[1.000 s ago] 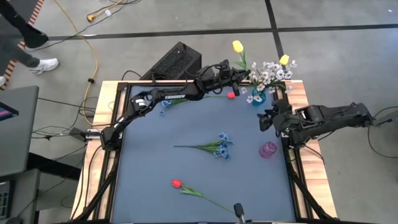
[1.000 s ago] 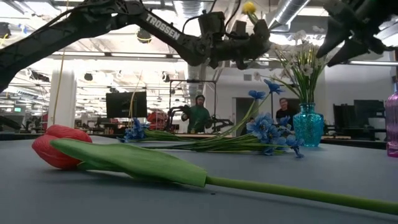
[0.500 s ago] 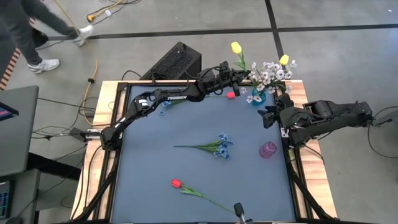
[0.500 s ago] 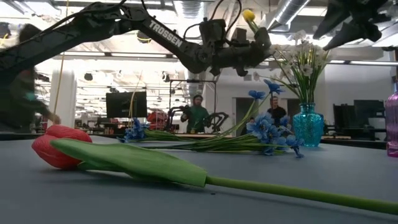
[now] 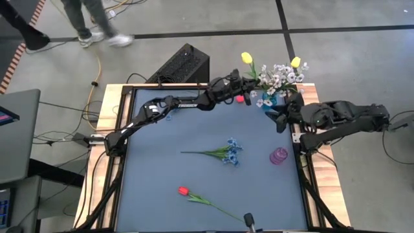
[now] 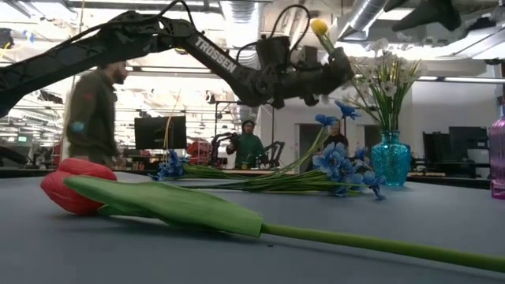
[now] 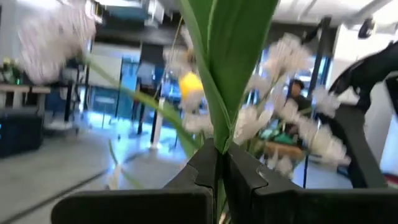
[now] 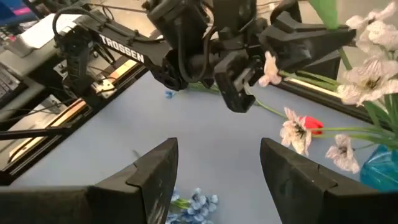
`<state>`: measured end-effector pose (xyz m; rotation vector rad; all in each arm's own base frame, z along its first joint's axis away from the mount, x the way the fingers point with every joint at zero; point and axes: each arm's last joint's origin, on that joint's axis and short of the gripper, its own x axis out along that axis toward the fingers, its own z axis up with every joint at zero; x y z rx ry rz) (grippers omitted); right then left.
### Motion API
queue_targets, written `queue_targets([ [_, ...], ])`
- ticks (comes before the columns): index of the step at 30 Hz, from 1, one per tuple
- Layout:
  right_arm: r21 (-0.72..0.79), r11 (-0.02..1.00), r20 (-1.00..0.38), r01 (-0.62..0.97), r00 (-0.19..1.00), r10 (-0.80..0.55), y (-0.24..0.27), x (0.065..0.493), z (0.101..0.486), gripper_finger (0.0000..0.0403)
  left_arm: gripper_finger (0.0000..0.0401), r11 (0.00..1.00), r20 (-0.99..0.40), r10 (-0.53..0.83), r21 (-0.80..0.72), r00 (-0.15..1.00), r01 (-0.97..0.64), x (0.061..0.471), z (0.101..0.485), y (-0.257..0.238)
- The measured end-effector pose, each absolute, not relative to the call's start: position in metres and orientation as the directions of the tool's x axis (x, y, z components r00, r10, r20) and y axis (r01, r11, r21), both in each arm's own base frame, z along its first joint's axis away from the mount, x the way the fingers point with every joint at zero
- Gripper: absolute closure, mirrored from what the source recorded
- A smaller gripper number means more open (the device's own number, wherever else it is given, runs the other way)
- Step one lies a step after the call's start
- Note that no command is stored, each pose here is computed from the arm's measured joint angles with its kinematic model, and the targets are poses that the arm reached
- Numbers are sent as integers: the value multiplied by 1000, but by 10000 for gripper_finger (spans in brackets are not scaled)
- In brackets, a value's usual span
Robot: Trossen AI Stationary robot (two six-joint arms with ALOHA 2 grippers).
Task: Sort flowers into vase by color
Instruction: Put the yellow flower into the blue vase
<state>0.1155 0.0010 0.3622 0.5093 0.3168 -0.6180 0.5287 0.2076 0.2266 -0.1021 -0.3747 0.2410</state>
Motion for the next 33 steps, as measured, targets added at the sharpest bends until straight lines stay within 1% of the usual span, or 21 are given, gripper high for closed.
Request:
queue_targets([
  [2,355,699,-429,621,772,-469,1,115,363,148,401,967,378,250,-143,892,-211,528,229,207],
  [12,355,703,-449,617,772,-450,1,115,362,148,401,968,378,246,-151,893,-202,529,228,204],
  [16,355,703,-449,616,772,-450,1,115,362,148,401,971,430,236,-143,871,-192,528,232,200],
  [21,352,703,-452,617,770,-450,1,115,362,148,401,964,377,262,-152,888,-220,530,227,203],
  [25,355,706,-455,613,773,-443,2,115,361,148,401,960,366,274,-157,889,-232,531,226,202],
  [33,356,715,-462,602,778,-426,2,115,361,148,401,964,360,265,-79,895,-253,533,225,196],
])
